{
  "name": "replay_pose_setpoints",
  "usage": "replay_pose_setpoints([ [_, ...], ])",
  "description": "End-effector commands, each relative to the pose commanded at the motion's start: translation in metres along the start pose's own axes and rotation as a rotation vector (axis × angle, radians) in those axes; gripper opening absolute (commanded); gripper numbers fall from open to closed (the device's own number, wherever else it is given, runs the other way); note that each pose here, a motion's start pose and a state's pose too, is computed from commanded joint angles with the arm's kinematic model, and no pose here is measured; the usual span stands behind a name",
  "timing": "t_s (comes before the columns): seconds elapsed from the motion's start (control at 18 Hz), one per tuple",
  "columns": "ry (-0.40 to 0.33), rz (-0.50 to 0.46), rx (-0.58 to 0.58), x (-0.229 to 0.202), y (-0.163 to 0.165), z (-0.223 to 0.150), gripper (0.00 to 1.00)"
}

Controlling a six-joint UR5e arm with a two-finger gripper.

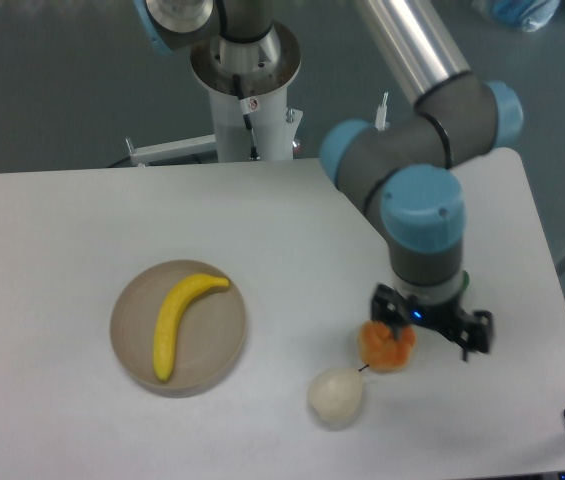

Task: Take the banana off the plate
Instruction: 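Move the open gripper over the plate and lower onto the banana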

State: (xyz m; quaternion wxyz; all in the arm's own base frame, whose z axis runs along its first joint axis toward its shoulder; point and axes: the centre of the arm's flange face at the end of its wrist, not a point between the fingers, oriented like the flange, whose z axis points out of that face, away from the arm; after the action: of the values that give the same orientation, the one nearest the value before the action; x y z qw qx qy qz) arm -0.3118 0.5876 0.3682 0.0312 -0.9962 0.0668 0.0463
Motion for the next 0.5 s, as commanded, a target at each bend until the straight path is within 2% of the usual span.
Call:
replay_pose_setpoints([
  [0.22, 0.066, -0.037, 0.031, 0.064, -0.012, -0.001, 1.00],
  [0.39, 0.080, -0.080, 0.018, 0.101, -0.027, 0.009, 1.00],
  [0.5, 0.060, -0.099, 0.050, 0.119, -0.036, 0.020, 1.00],
])
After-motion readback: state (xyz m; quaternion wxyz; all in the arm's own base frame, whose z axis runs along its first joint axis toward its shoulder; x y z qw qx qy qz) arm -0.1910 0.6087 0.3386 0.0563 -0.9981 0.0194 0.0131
